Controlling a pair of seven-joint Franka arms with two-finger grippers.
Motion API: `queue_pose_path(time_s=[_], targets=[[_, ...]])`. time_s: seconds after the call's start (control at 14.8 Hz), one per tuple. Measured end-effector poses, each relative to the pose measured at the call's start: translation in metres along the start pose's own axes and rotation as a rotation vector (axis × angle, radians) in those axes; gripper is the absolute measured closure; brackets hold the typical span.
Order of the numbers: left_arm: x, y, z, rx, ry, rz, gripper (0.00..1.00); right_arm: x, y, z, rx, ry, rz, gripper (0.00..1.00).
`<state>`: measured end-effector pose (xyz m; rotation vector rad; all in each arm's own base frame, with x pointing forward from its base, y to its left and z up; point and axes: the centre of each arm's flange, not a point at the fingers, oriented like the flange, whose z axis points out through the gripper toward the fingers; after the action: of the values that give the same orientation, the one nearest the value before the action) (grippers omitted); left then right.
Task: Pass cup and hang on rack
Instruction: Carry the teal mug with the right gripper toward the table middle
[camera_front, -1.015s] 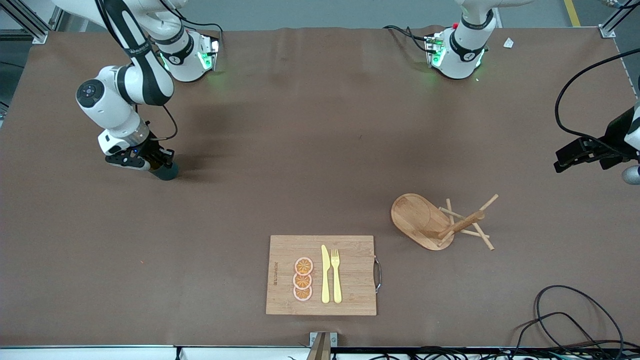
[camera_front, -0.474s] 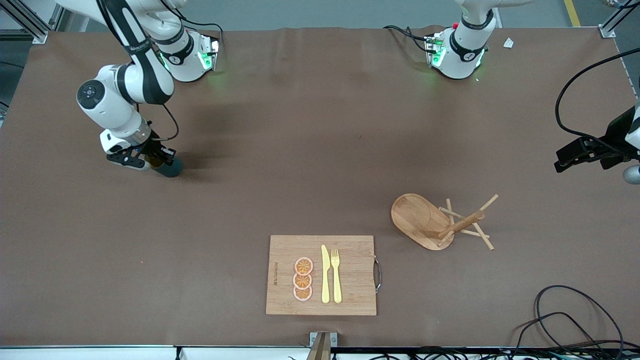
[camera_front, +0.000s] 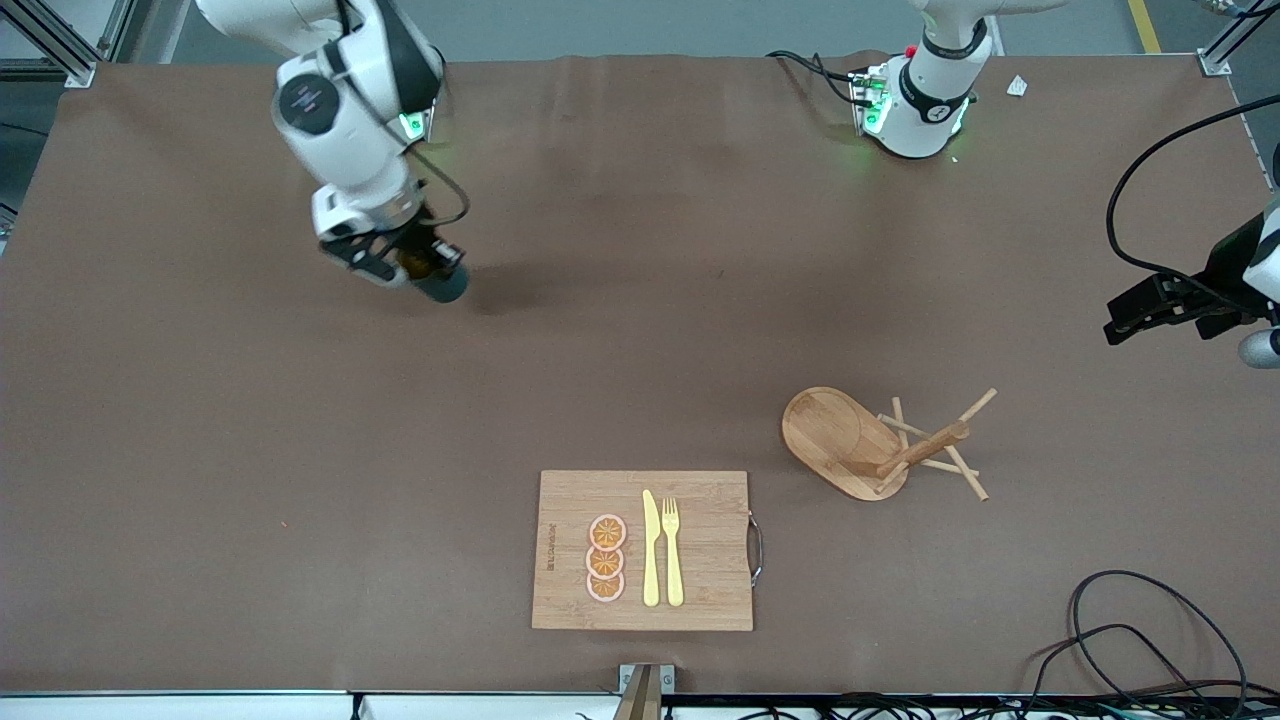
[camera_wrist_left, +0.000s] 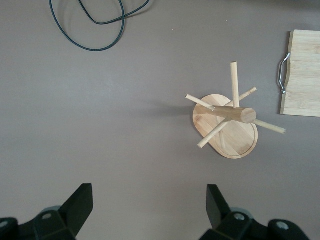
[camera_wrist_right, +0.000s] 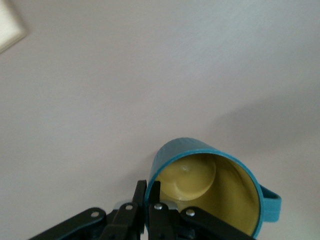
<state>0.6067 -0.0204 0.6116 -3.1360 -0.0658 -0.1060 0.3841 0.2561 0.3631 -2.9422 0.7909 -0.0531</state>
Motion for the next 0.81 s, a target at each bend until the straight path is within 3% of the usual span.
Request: queue_pose_path(time_s=[0.2, 0.34, 0.54, 0.81], targets=[[0.000, 0.000, 0.000, 0.000, -0.001, 0.001, 0.00, -0.075, -0.061, 0.001, -0.005, 0.062, 0.094, 0.96], [0.000, -0.001, 0.001, 0.000, -0.002, 0.000, 0.00, -0.112, -0.107, 0.015, 0.003, 0.072, 0.170, 0.96], [0.001, -0.007, 0.002, 0.001, -0.005, -0.010, 0.00, -0.147, -0.182, 0.051, 0.021, 0.040, 0.296, 0.96], [0.001, -0.011, 0.004, 0.002, -0.008, -0.017, 0.00, -0.152, -0.247, 0.095, -0.004, -0.012, 0.396, 0.96]])
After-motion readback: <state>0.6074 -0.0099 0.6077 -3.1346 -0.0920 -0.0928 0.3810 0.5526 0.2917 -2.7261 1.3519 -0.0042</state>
